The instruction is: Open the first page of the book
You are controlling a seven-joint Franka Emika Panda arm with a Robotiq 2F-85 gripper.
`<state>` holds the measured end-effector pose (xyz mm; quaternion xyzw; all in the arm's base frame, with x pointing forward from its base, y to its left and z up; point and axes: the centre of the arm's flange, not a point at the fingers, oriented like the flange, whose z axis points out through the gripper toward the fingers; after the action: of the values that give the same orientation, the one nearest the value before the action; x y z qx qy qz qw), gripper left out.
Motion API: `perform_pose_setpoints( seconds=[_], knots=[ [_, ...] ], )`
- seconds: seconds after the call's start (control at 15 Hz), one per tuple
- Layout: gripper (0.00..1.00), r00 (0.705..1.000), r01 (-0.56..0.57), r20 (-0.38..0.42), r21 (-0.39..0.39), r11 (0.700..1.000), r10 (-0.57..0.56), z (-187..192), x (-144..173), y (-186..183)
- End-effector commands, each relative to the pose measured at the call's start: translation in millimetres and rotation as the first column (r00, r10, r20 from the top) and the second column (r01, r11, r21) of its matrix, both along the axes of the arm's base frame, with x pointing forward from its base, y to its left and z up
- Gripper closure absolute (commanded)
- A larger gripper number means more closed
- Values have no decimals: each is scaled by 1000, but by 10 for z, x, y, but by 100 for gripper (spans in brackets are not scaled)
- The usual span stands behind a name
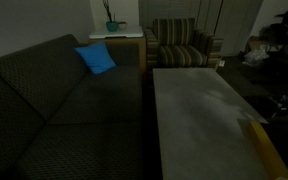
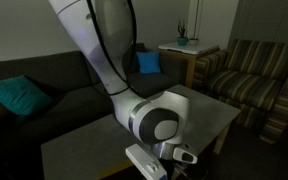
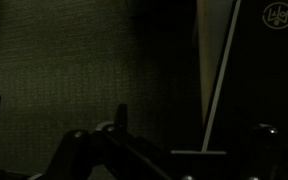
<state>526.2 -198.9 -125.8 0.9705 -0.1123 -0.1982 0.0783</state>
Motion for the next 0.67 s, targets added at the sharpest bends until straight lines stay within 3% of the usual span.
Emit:
perform_pose_setpoints(
  seconds=[0.0,0.33,0.6],
  knots=[
    [0,999,9,42,-13,1000,-8,-393,246,-171],
    [0,996,86,13,-8,996,-86,-535,321,-410],
    [0,991,133,10,-39,990,-133,-302,292,-565]
  ],
)
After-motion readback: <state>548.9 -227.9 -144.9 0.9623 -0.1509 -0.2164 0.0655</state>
